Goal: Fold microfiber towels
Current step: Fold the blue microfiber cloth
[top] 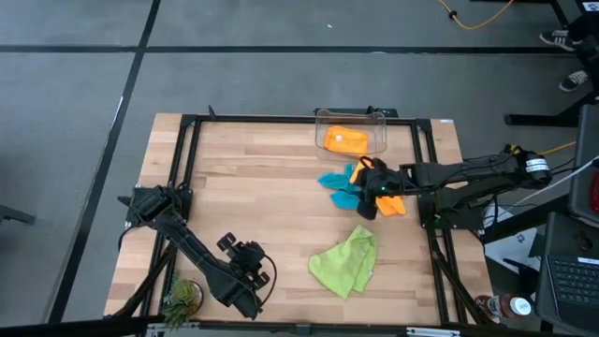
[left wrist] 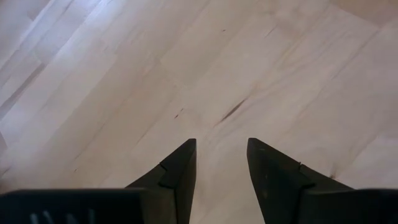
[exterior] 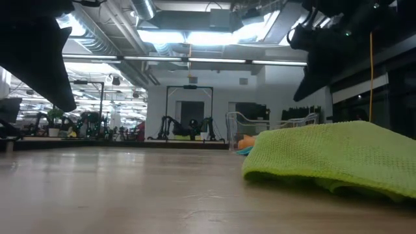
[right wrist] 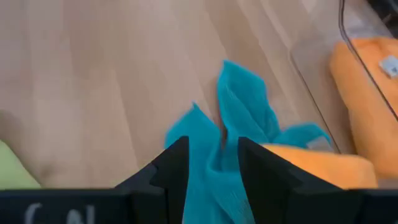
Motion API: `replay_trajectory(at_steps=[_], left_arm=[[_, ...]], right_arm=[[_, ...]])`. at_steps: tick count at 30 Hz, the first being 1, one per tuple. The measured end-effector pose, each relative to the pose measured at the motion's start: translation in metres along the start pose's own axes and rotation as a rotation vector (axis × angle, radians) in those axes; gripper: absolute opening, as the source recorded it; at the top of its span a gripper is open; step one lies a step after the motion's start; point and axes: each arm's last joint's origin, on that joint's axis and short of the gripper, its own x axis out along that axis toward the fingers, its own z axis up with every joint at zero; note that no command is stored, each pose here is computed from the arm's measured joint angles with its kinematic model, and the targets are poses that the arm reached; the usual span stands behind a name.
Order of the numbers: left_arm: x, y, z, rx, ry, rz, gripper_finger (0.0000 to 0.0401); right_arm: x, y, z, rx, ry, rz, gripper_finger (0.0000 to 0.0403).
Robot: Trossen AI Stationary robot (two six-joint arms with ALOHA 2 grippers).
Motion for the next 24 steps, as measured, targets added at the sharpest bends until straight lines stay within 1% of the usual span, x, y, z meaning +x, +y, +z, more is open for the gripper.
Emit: replay_trajectory(at_steps=[3,5,9,13,18,22,24], left_arm=[[0.0,0.0,0.0,0.0,0.0,0.0,0.0135],[0.0,0.0,0.0,0.0,0.0,0.0,0.0135],[0.0,0.0,0.001,-0.001,-0.015,-0.001,0.0135],[0.0,-0.001,0.001,-0.005,-0.036,-0.005,0.0135],[0.0,-0.002,0.002,-0.015,-0.049,-0.019,0.0135],[0.0,-0.002,0.001,-0.015,-0.05,-0.021,0.0135],[0.0,-0.002,0.002,-0.016,-0.051,-0.02,0.0135]], right_arm=[[0.001,-0.003,-0.003,-0.023,0.039,-0.016,0.0139],[0.002,-0.003,-0.003,-0.004,0.045,-0.012,0.0139],[0.006,0.0,-0.001,0.035,0.043,0.065,0.0139],[0.015,0.002,0.0,0.01,0.048,0.045,0.0139],[0.033,0.005,-0.004,-0.009,0.102,0.031,0.0139],[0.053,0.009,-0.01,0.063,0.176,0.026,0.0139],[0.065,0.012,-0.011,0.07,0.182,0.043,0.0139]])
